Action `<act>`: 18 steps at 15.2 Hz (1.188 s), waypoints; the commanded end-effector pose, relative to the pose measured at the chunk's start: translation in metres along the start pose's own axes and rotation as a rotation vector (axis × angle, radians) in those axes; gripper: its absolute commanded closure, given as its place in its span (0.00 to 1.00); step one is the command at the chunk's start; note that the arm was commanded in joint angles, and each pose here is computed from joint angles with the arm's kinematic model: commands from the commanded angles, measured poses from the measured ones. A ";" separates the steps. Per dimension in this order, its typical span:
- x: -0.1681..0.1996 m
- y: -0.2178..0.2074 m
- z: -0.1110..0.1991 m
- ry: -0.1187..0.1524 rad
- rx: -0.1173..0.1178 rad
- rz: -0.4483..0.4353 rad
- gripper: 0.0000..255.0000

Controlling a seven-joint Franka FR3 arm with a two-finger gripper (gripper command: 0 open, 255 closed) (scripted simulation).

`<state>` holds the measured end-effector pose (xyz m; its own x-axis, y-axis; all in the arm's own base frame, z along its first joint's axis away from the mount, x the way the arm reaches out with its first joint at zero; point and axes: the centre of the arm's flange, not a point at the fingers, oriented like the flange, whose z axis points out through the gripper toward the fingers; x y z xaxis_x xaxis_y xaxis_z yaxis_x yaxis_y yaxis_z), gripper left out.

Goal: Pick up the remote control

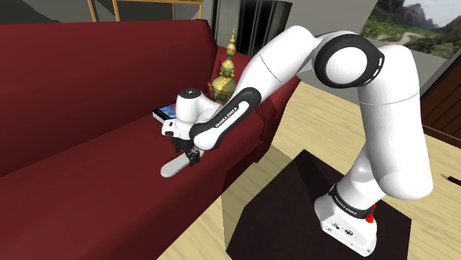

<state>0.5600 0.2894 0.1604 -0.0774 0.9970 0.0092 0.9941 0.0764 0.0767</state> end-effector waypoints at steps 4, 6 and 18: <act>0.001 0.001 0.005 0.000 0.000 0.000 1.00; 0.001 0.001 0.005 0.000 0.000 0.000 1.00; 0.001 0.004 -0.032 0.000 0.000 0.000 1.00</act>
<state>0.5601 0.2915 0.1872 -0.0776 0.9969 0.0091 0.9941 0.0766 0.0769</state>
